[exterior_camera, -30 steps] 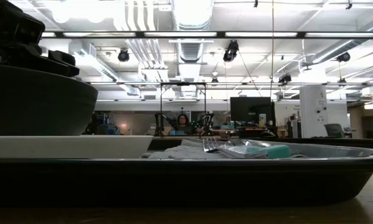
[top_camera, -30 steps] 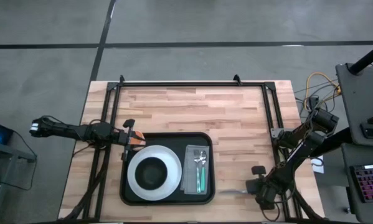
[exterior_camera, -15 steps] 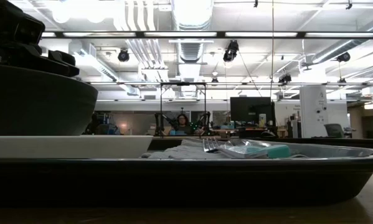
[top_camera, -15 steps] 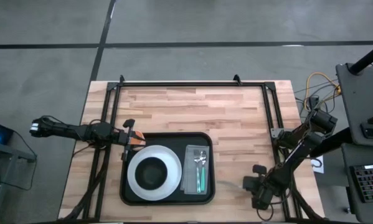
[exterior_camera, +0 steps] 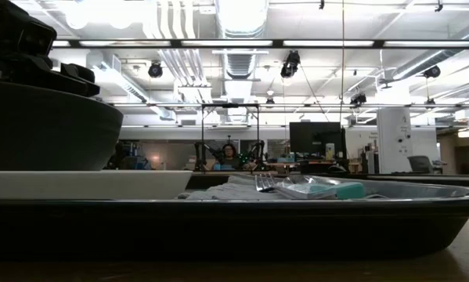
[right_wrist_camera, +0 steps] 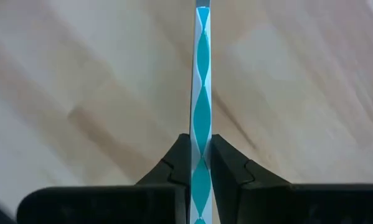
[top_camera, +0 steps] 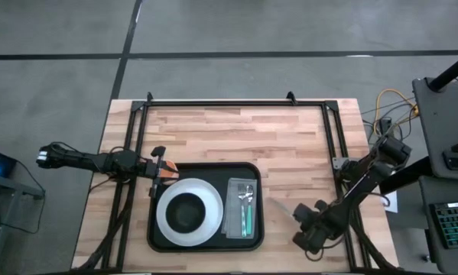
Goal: Set up tray
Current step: Put the green knife to the left of the green fork on the gray napkin on the black tray
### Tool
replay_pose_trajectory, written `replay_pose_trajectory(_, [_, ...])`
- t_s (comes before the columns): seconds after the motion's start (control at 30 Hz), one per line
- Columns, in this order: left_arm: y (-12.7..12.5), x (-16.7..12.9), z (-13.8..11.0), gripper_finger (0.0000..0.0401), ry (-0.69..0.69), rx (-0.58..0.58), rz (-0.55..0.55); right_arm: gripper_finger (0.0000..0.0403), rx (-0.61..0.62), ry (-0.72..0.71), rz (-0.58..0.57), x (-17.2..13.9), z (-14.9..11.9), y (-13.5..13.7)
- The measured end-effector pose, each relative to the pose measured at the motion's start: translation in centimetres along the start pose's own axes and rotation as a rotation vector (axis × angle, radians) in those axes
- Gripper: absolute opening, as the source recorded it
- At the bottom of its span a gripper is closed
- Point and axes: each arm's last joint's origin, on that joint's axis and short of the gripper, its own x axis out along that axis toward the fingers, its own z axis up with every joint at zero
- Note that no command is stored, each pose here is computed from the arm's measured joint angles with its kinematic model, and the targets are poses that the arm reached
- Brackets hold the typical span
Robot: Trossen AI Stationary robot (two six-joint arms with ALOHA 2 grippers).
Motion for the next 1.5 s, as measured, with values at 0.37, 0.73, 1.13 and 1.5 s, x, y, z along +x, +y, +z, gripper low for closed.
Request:
replay_pose_trajectory(0.37, [0.0, 0.0, 0.0, 0.0071, 0.000, 0.000, 0.000, 0.0023, 0.274, 0.044, -0.049, 1.2, 1.3, 0.8])
replay_pose_trajectory(0.73, [0.0, 0.0, 0.0, 0.0071, 0.000, 0.000, 0.000, 0.0023, 0.425, 0.007, -0.050, 0.5, 1.7, 2.3])
replay_pose_trajectory(1.13, [0.0, 0.0, 0.0, 0.0071, 0.000, 0.000, 0.000, 0.0023, 0.575, -0.068, -0.060, -1.8, 3.4, 5.9])
replay_pose_trajectory(1.5, [0.0, 0.0, 0.0, 0.0071, 0.000, 0.000, 0.000, 0.0023, 0.663, -0.094, -0.081, -2.1, 7.7, 11.2])
